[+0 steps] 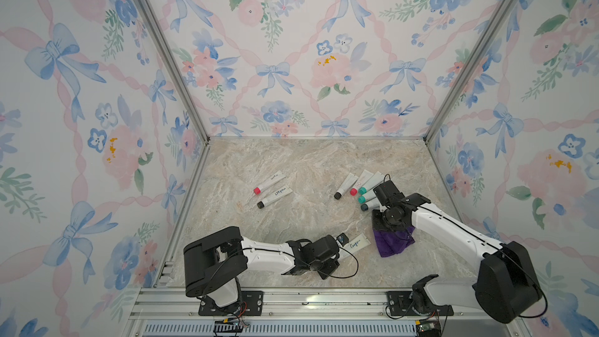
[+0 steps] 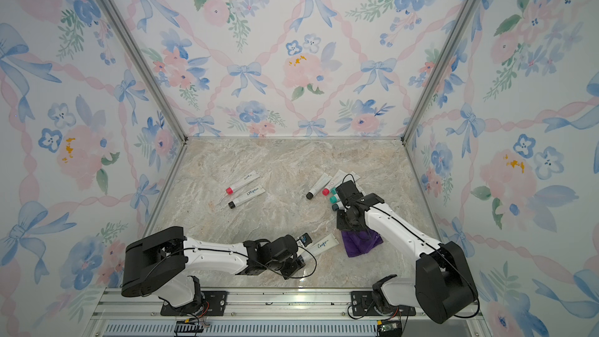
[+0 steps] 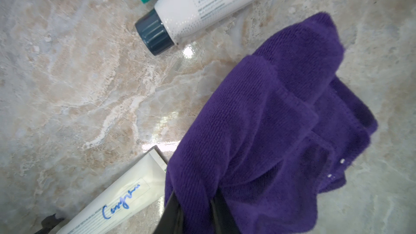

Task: Wipe the surface of the toothpaste tube
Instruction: Wipe the dirt from the toothpaste tube.

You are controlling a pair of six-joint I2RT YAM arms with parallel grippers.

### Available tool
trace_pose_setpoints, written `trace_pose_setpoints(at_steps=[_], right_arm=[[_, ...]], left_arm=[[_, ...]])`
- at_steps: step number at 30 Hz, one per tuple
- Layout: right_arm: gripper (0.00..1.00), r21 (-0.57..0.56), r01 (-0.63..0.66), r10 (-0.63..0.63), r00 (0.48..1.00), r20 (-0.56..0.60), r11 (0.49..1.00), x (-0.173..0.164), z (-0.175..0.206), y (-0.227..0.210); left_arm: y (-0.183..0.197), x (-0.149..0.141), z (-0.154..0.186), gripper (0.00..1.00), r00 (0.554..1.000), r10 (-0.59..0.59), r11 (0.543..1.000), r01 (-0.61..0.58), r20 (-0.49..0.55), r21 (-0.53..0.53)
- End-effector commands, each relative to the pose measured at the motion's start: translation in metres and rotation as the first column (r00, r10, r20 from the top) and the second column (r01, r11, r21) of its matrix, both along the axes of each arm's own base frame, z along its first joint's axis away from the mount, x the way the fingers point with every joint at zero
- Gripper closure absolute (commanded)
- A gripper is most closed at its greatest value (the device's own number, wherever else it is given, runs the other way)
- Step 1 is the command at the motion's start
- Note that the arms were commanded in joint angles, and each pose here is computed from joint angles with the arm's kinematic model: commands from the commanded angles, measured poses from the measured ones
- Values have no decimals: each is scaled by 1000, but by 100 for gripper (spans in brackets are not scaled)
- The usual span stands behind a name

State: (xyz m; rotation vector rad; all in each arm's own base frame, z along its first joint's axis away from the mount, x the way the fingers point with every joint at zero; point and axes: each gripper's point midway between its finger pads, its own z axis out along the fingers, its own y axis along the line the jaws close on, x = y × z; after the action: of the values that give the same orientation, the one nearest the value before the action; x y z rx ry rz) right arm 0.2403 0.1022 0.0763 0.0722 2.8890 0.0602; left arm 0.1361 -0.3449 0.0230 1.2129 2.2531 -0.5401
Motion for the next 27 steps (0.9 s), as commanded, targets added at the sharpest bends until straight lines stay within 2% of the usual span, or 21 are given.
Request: trace_pose_setpoints(at_steps=[1, 5, 10, 15, 20, 24, 27], right_arm=[[81, 54, -25, 26, 999, -20, 998, -10, 4, 11], [80, 177, -49, 62, 996, -70, 983, -17, -5, 33], [80, 344, -42, 92, 987, -131, 938, -26, -18, 65], [80, 377, -67, 139, 976, -166, 924, -34, -27, 89], [80, 301, -78, 143, 969, -201, 951, -38, -41, 83], [80, 115, -80, 103, 970, -219, 990, -34, -54, 52], [81, -23, -76, 69, 973, -221, 997, -28, -57, 28]], left_arm=[[-1, 0, -9, 60, 999, -11, 1000, 11, -30, -5], [-5, 3, -7, 70, 999, -17, 1000, 16, -31, -26], [-6, 11, -6, 73, 1000, -10, 999, 9, -23, -33], [-8, 19, -7, 73, 1000, -5, 1000, 5, -18, -30], [-17, 27, -2, 73, 1000, -2, 999, 1, -8, -43], [-13, 28, -5, 74, 1000, 4, 999, -4, -7, -35], [-10, 28, -3, 74, 1000, 11, 999, -11, -5, -39]])
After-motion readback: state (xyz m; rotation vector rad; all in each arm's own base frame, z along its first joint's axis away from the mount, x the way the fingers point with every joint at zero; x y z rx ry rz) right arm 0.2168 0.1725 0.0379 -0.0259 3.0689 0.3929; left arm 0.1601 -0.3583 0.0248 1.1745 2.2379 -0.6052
